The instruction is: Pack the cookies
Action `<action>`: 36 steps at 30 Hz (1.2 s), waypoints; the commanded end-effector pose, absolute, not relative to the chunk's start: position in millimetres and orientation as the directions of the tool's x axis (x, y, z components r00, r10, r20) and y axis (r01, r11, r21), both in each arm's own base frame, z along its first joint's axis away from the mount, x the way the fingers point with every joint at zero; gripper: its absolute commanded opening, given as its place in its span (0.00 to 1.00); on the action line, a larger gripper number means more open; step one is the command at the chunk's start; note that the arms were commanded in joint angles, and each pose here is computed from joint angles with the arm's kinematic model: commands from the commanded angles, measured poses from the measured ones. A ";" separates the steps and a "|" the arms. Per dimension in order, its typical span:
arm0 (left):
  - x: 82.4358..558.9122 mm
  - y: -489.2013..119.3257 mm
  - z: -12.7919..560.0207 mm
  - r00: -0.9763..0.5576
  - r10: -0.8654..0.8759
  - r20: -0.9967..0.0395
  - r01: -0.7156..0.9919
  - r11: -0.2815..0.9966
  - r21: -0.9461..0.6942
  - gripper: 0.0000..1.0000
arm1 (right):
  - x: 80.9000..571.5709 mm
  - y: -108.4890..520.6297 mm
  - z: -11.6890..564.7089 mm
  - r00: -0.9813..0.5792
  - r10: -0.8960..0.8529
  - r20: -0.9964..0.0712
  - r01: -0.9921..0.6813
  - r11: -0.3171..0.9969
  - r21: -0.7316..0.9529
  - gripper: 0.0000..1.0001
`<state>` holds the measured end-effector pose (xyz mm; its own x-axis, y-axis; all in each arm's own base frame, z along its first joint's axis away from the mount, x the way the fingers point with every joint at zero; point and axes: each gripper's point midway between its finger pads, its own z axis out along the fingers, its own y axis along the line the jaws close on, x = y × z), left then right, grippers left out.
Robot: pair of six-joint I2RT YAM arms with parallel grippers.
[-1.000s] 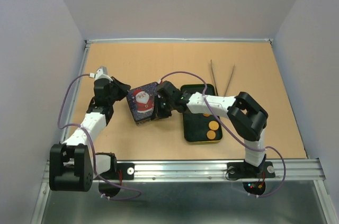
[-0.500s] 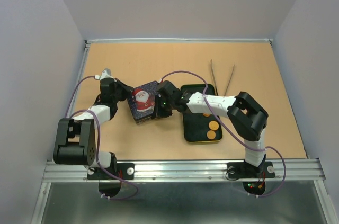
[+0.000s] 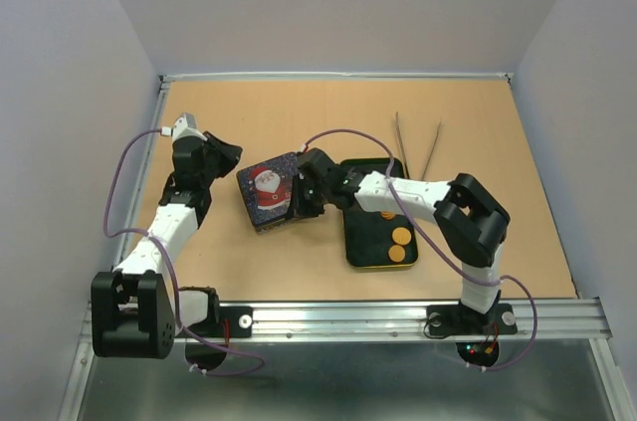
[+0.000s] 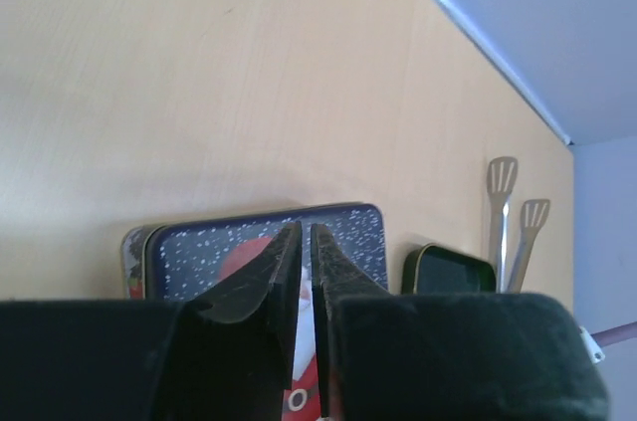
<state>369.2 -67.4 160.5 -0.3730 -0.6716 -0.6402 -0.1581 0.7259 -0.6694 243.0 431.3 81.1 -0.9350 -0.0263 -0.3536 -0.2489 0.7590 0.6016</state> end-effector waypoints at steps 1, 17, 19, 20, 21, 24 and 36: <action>376.1 -66.8 204.3 -0.318 -0.654 -0.686 -0.096 0.742 -0.663 0.22 | 250.3 426.7 128.9 -0.896 0.021 -0.443 -0.293 0.721 0.628 0.10; 338.9 -24.0 302.3 0.026 -0.575 -0.818 -0.052 0.816 -0.575 0.99 | 291.3 351.8 277.4 -0.569 0.142 -0.810 -0.437 0.782 0.444 0.87; 335.3 -13.9 305.2 0.066 -0.557 -0.828 -0.086 0.823 -0.561 0.99 | 289.5 340.1 287.0 -0.537 0.154 -0.830 -0.434 0.793 0.428 0.92; 334.4 -8.7 300.4 0.075 -0.550 -0.832 -0.115 0.824 -0.555 0.99 | 284.7 330.8 293.8 -0.520 0.164 -0.838 -0.436 0.793 0.426 0.96; 332.9 4.3 300.2 0.117 -0.537 -0.836 -0.172 0.818 -0.549 0.99 | 282.1 325.1 297.3 -0.512 0.172 -0.842 -0.435 0.793 0.427 0.99; 327.3 37.0 288.6 0.197 -0.468 -0.861 -0.323 0.799 -0.508 0.99 | 277.3 300.1 303.9 -0.478 0.233 -0.847 -0.382 0.813 0.439 1.00; 314.8 101.4 190.8 0.206 -0.286 -0.936 -0.682 0.644 -0.346 0.99 | 282.6 218.6 290.1 -0.315 0.308 -0.898 -0.142 0.920 0.365 1.00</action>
